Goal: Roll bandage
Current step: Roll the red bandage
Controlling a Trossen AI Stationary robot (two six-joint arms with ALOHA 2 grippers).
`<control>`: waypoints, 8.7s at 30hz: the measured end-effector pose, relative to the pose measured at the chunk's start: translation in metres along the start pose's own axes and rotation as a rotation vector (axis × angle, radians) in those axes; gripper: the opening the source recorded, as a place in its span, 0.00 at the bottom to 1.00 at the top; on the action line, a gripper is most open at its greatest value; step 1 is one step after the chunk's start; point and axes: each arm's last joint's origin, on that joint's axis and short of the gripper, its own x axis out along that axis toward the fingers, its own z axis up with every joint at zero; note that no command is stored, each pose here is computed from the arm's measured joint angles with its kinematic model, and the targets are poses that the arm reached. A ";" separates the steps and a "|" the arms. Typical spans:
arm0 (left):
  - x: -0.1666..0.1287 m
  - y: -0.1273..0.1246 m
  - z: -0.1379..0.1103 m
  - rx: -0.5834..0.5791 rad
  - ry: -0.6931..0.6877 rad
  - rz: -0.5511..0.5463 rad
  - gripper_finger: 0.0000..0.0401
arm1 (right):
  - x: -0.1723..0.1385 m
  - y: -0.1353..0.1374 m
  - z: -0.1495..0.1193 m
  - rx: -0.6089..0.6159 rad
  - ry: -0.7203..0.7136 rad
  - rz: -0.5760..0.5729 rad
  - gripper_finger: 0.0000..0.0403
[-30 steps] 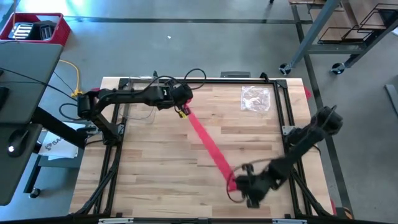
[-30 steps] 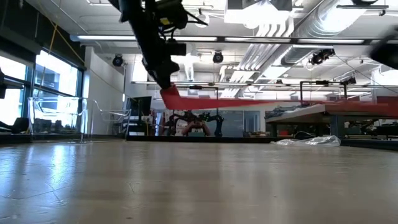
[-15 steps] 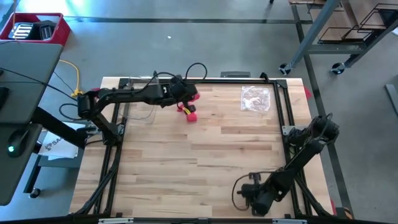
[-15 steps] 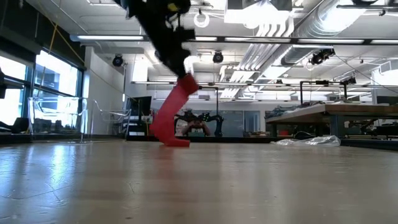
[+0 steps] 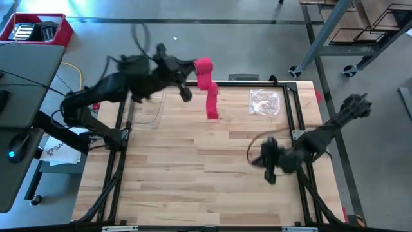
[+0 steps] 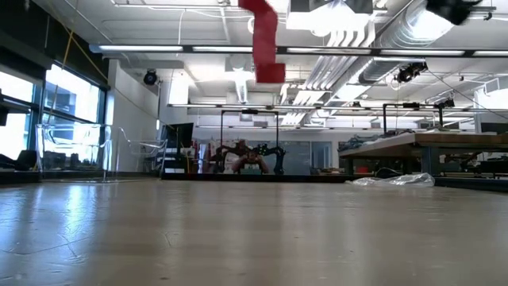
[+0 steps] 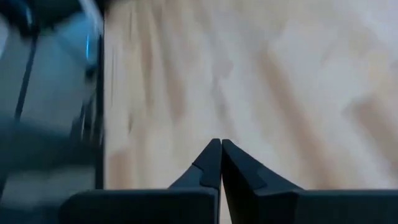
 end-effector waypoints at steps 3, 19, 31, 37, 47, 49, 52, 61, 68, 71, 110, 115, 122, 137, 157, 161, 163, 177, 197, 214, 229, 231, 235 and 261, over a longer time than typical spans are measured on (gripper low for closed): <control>-0.015 0.003 0.020 -0.038 -0.076 -0.019 0.03 | -0.008 -0.014 0.025 -0.031 -0.155 0.007 0.02; -0.039 -0.012 0.058 -0.126 -0.374 -0.212 0.03 | 0.001 -0.056 0.111 0.021 -0.667 0.060 0.53; -0.034 -0.028 0.054 -0.161 -0.393 -0.462 0.03 | 0.012 -0.059 0.119 0.079 -0.627 0.286 0.56; -0.025 -0.042 0.050 -0.165 -0.389 -0.540 0.04 | 0.045 -0.056 0.117 0.078 -0.543 0.331 0.56; -0.015 -0.055 0.048 -0.199 -0.384 -0.579 0.04 | 0.086 -0.054 0.107 0.079 -0.389 0.369 0.56; -0.016 -0.055 0.048 -0.203 -0.385 -0.579 0.04 | 0.088 -0.054 0.106 0.076 -0.376 0.371 0.56; -0.016 -0.056 0.048 -0.204 -0.384 -0.583 0.04 | 0.091 -0.054 0.105 0.073 -0.365 0.370 0.56; -0.017 -0.056 0.048 -0.223 -0.378 -0.561 0.04 | 0.107 -0.052 0.100 0.053 -0.303 0.440 0.56; -0.016 -0.055 0.048 -0.216 -0.368 -0.539 0.04 | 0.128 -0.045 0.098 0.050 -0.254 0.626 0.56; -0.016 -0.055 0.047 -0.216 -0.362 -0.532 0.04 | 0.135 -0.043 0.096 0.066 -0.230 0.693 0.56; -0.069 0.005 0.060 -0.188 -0.350 -0.309 0.04 | 0.173 -0.040 0.044 0.054 0.051 0.297 0.00; -0.067 0.001 0.050 -0.154 -0.239 -0.320 0.04 | 0.173 -0.043 0.041 0.059 0.089 0.270 0.00; -0.066 -0.003 0.045 -0.056 -0.195 -0.280 0.04 | 0.169 -0.043 0.043 0.086 0.104 0.316 0.00; -0.056 0.017 0.024 0.194 0.090 0.152 0.04 | 0.059 -0.035 0.088 0.105 -0.197 0.490 0.00; 0.009 0.008 -0.084 -0.120 0.451 0.025 0.04 | -0.173 -0.032 0.126 -0.075 -1.184 0.531 0.00; 0.022 -0.021 -0.113 -0.234 0.439 -0.100 0.04 | -0.197 -0.027 0.148 -0.159 -1.181 0.440 0.00; 0.025 -0.034 -0.128 -0.288 0.441 -0.147 0.04 | -0.209 -0.022 0.161 -0.202 -1.197 0.393 0.00; 0.031 -0.081 -0.184 -0.593 0.347 -0.366 0.04 | -0.261 -0.001 0.230 -0.441 -1.308 -0.047 0.00; 0.030 -0.018 -0.099 -0.892 -0.477 -0.266 0.04 | -0.082 0.038 0.168 -0.210 -0.226 0.353 0.00; -0.037 0.054 0.006 -0.682 -0.618 -0.178 0.04 | 0.045 -0.003 -0.015 0.345 0.248 0.375 0.00; -0.060 0.070 0.024 -0.882 -0.683 -0.326 0.04 | 0.062 -0.023 -0.091 0.443 0.353 0.192 0.00; -0.058 0.067 0.024 -0.910 -0.670 -0.413 0.04 | 0.062 -0.028 -0.094 0.443 0.380 0.138 0.00; -0.058 0.059 0.024 -0.938 -0.614 -0.665 0.04 | 0.059 -0.043 -0.106 0.454 0.476 -0.059 0.00; -0.114 0.086 0.041 -0.966 -0.833 -0.568 0.04 | 0.052 -0.059 -0.166 0.436 0.679 -0.137 0.00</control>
